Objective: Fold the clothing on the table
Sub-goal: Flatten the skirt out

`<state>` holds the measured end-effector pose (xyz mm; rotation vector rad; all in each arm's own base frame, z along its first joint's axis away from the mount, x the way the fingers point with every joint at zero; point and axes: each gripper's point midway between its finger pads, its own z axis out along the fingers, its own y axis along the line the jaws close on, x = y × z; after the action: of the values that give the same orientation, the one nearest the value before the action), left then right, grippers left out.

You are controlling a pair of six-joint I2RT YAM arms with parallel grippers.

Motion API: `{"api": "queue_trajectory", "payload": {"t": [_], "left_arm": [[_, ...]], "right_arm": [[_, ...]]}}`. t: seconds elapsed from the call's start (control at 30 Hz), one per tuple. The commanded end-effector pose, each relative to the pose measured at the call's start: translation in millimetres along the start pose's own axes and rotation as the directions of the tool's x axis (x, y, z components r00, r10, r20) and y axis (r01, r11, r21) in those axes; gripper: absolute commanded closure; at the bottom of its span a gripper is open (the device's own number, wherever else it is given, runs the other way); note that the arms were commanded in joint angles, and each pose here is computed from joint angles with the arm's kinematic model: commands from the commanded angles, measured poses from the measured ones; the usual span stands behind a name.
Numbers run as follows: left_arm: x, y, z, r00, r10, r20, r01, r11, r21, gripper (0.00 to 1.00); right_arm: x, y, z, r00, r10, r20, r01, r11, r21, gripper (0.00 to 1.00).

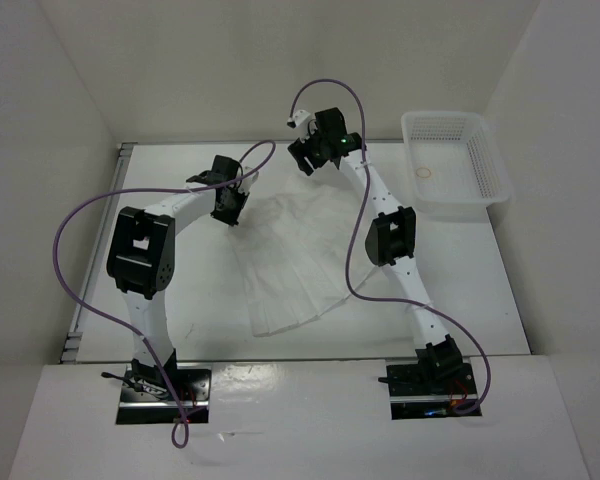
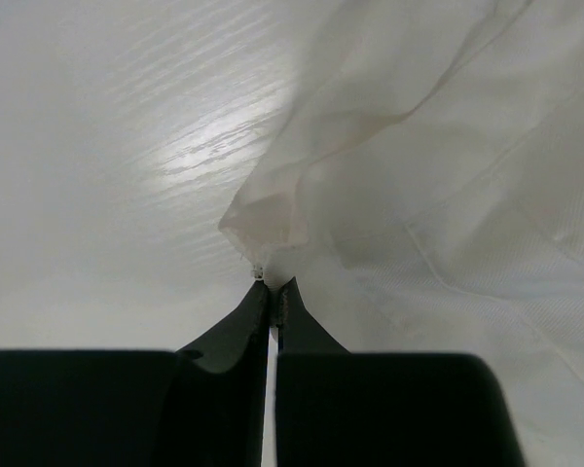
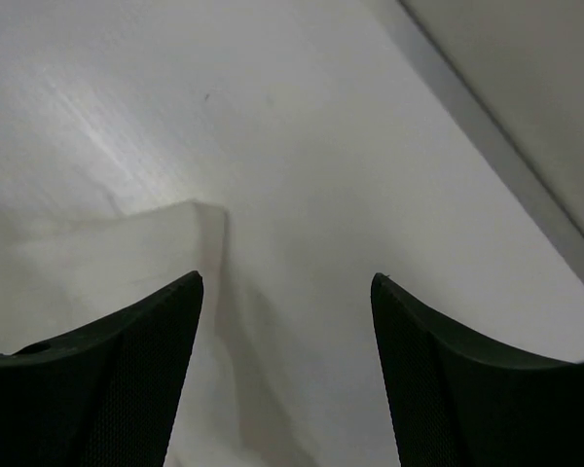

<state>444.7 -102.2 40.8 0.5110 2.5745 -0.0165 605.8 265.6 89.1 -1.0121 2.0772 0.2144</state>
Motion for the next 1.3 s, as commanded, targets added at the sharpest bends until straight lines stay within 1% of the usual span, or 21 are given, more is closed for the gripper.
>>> {"api": "queue_trajectory", "payload": {"t": [0.0,0.03,0.07,0.1,0.13,0.17,0.23,0.3,0.37,0.43,0.53,0.6,0.73,0.77,0.87,0.93,1.27], "left_arm": [[-9.0,-8.9,-12.2,0.999,0.024,0.040,-0.025,0.999,0.027,1.00],[-9.4,-11.4,-12.3,0.999,0.032,0.040,-0.033,0.999,0.023,1.00],[-9.4,-11.4,-12.3,0.999,0.032,0.040,-0.033,0.999,0.023,1.00],[-10.1,-11.3,-13.9,0.998,0.032,0.049,-0.033,0.999,0.021,1.00],[-10.2,-11.3,-13.9,0.998,0.032,0.049,-0.033,0.999,0.021,1.00],[-10.2,-11.3,-13.9,0.998,0.032,0.049,-0.033,0.999,0.021,1.00],[-10.7,-15.4,-14.0,0.998,0.040,0.050,-0.041,0.999,0.025,1.00],[-10.7,-15.5,-14.0,0.998,0.040,0.050,-0.041,0.999,0.026,1.00],[-10.7,-15.8,-14.0,0.998,0.031,0.050,-0.032,0.999,0.026,1.00],[-10.7,-15.8,-14.0,0.998,0.030,0.050,-0.032,0.999,0.026,1.00],[-10.7,-15.8,-14.0,0.998,0.030,0.050,-0.032,0.999,0.026,1.00],[-10.7,-15.8,-14.0,0.998,0.030,0.050,-0.032,0.999,0.026,1.00],[-10.9,-17.4,-14.0,0.998,0.030,0.051,-0.032,0.999,0.035,1.00],[-10.9,-17.4,-14.0,0.998,0.030,0.051,-0.032,0.999,0.035,1.00],[-10.9,-17.4,-14.0,0.998,0.030,0.051,-0.032,0.999,0.035,1.00],[-7.0,-18.0,-12.7,0.999,0.031,0.042,-0.032,0.999,0.036,1.00],[-7.0,-18.0,-12.7,0.999,0.031,0.042,-0.032,0.999,0.036,1.00]], "right_arm": [[16.4,-0.8,-1.0,0.999,0.044,-0.024,-0.045,0.997,-0.066,0.26],[18.7,-3.2,0.5,0.999,0.032,-0.032,-0.034,0.998,-0.055,0.27],[34.4,3.6,11.5,0.997,0.040,-0.063,-0.045,0.996,-0.080,0.27],[23.2,4.3,-0.6,0.999,0.036,-0.035,-0.039,0.996,-0.084,0.27],[26.2,7.1,2.6,0.998,0.039,-0.043,-0.043,0.994,-0.099,0.27],[18.5,10.2,-3.2,0.999,0.039,-0.023,-0.041,0.992,-0.120,0.27],[26.4,21.7,-0.3,0.998,0.049,-0.039,-0.056,0.983,-0.174,0.27],[19.9,35.1,-6.2,0.997,0.078,-0.021,-0.081,0.967,-0.241,0.28],[11.7,32.9,-14.4,0.994,0.111,0.004,-0.106,0.959,-0.261,0.30],[-7.4,22.7,-26.9,0.989,0.133,0.060,-0.114,0.961,-0.251,0.30],[-23.8,20.3,-36.8,0.985,0.142,0.100,-0.113,0.962,-0.249,0.30],[-24.8,22.1,-37.3,0.984,0.143,0.105,-0.112,0.959,-0.260,0.28],[-15.6,29.6,-30.3,0.989,0.130,0.070,-0.108,0.959,-0.261,0.28],[-5.0,38.6,-20.1,0.992,0.116,0.040,-0.101,0.957,-0.272,0.28],[7.3,42.1,-11.4,0.993,0.115,0.013,-0.106,0.954,-0.282,0.28],[7.4,41.8,-11.3,0.994,0.106,0.016,-0.097,0.955,-0.282,0.28],[-6.6,67.1,-28.4,0.990,0.131,0.052,-0.097,0.901,-0.423,0.28]]}}
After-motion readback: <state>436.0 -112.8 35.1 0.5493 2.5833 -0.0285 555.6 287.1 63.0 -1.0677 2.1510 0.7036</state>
